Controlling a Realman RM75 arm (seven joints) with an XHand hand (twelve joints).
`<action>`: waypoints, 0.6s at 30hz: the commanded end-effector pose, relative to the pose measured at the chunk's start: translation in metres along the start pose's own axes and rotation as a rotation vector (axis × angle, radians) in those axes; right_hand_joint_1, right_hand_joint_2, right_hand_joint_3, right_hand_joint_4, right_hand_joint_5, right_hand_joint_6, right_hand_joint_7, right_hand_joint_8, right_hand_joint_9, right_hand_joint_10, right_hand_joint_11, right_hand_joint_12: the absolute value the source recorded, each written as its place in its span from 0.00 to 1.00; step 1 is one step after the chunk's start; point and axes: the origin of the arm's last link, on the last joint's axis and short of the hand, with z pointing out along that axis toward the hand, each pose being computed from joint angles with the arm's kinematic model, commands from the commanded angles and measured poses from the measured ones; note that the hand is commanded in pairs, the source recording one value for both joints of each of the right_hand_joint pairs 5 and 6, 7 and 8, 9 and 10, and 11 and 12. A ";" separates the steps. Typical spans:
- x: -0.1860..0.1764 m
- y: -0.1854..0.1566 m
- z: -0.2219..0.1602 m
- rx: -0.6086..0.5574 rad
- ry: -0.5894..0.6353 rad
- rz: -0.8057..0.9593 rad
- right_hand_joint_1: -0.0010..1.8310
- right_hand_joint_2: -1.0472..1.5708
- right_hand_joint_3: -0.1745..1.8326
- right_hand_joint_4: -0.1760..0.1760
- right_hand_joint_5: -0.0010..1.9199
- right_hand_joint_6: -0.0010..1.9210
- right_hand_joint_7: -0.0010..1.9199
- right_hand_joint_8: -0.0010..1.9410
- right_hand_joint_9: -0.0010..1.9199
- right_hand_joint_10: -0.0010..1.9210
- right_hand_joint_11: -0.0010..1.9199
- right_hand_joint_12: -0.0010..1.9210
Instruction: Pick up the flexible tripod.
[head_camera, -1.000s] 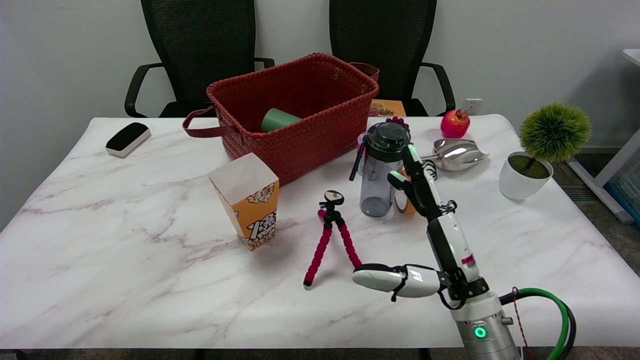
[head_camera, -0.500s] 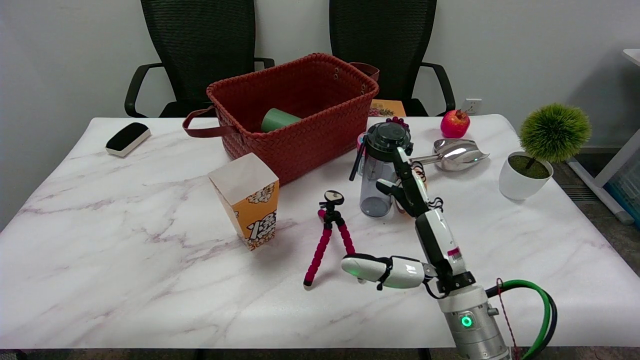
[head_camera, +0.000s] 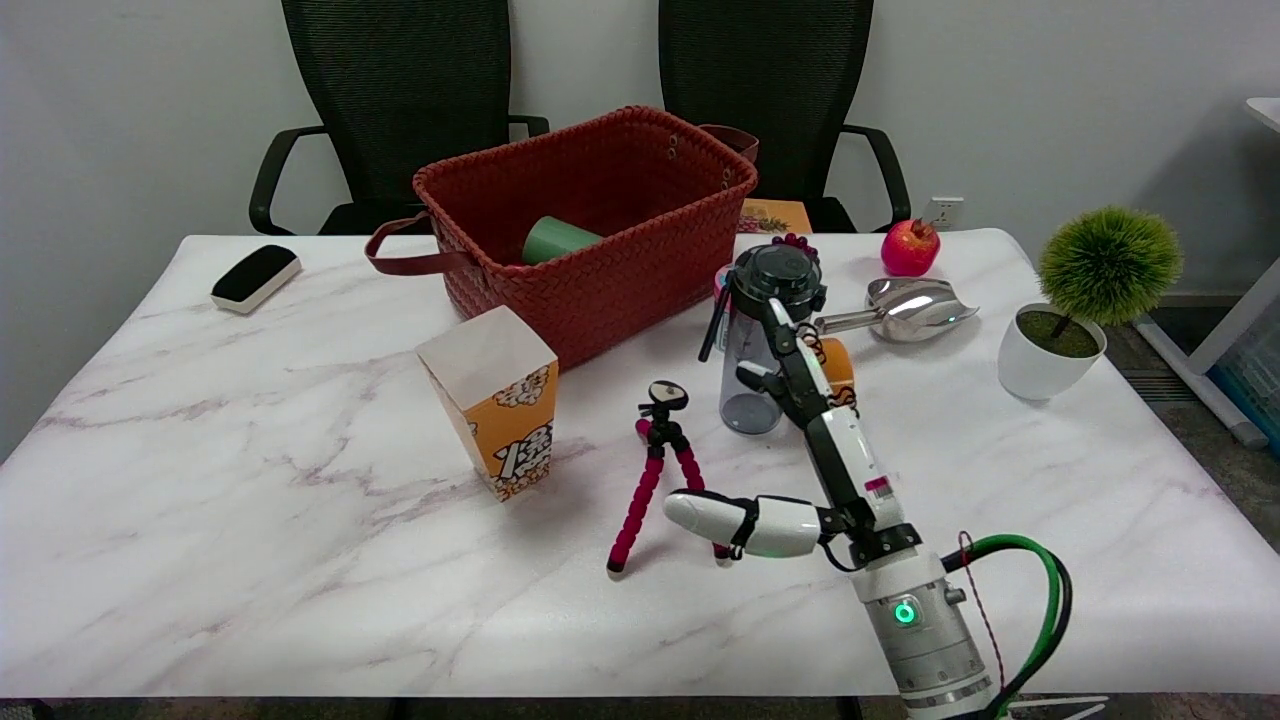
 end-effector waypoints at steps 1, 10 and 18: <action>-0.018 0.014 0.008 -0.091 -0.088 0.031 0.49 0.59 0.19 0.50 0.00 0.00 0.02 0.02 0.00 0.00 0.19 0.19; -0.025 0.015 0.007 -0.098 -0.105 0.035 0.47 0.59 0.22 0.50 0.00 0.00 0.07 0.07 0.00 0.00 0.00 0.00; -0.033 0.014 0.010 -0.094 -0.127 0.046 0.47 0.58 0.22 0.50 0.00 0.00 0.06 0.06 0.00 0.00 0.00 0.00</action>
